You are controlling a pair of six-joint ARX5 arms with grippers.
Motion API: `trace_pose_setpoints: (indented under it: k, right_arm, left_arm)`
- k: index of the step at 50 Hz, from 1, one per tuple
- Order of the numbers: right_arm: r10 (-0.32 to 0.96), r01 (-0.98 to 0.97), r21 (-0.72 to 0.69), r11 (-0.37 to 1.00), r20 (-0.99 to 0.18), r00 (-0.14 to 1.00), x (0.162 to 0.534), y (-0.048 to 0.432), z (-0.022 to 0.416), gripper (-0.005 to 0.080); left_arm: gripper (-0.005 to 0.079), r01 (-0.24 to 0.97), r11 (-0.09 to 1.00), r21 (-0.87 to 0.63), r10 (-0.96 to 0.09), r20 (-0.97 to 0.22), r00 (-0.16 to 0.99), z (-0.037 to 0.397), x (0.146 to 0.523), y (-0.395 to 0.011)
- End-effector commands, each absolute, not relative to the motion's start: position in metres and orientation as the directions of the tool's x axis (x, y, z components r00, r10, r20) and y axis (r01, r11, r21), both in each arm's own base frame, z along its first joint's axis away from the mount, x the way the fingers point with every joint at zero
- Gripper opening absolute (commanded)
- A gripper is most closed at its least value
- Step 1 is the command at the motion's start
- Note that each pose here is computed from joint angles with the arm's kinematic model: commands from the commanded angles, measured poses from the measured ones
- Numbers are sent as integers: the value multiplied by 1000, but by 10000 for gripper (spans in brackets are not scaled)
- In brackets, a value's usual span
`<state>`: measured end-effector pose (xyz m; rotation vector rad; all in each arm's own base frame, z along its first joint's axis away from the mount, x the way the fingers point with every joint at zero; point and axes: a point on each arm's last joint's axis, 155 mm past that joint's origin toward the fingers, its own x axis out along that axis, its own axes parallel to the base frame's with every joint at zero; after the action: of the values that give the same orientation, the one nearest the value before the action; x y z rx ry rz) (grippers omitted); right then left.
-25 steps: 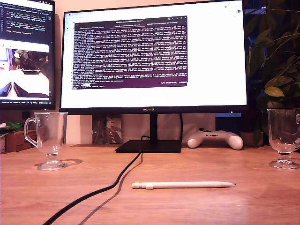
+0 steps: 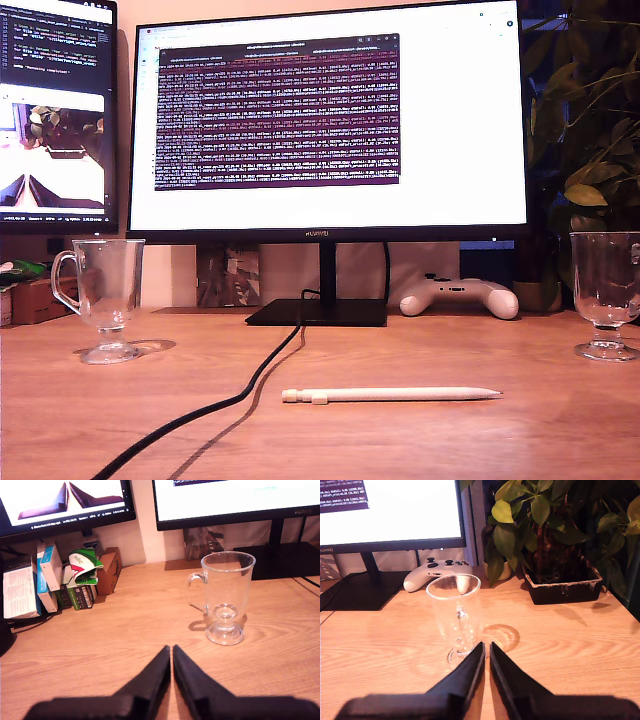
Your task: Pick the small glass cups in front of you with each of your hands, and place them behind the white pen
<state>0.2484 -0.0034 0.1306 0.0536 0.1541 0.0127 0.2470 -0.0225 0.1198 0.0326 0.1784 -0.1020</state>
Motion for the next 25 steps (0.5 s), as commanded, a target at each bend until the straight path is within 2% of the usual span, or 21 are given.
trace_pose_setpoints:
  k: [1, 5, 9, 11, 16, 25]
  right_arm:
    - [16, -7, 61, 998, -155, 988, 249, -3, 126, -13]
    - [18, -8, 66, 998, -155, 988, 249, -3, 126, -13]
    - [48, -30, 123, 992, -147, 988, 249, 3, 128, -13]
    - [69, -46, 165, 985, -136, 988, 249, 7, 131, -13]
    - [134, -100, 281, 955, -106, 985, 249, 18, 138, -13]
    - [133, -61, 524, 850, -102, 986, 249, 18, 139, -13]
  left_arm:
    - [-21, 111, 994, 23, -103, -219, 970, 102, 246, -23]
    - [-21, 127, 992, 3, -123, -211, 970, 104, 246, -27]
    - [-21, 154, 978, -138, -177, -172, 969, 114, 247, -37]
    - [-21, 179, 974, -140, -200, -153, 968, 119, 247, -41]
    - [-21, 234, 930, -285, -265, -75, 961, 138, 246, -53]
    - [-21, 365, 874, -320, -354, 94, 930, 193, 237, -70]
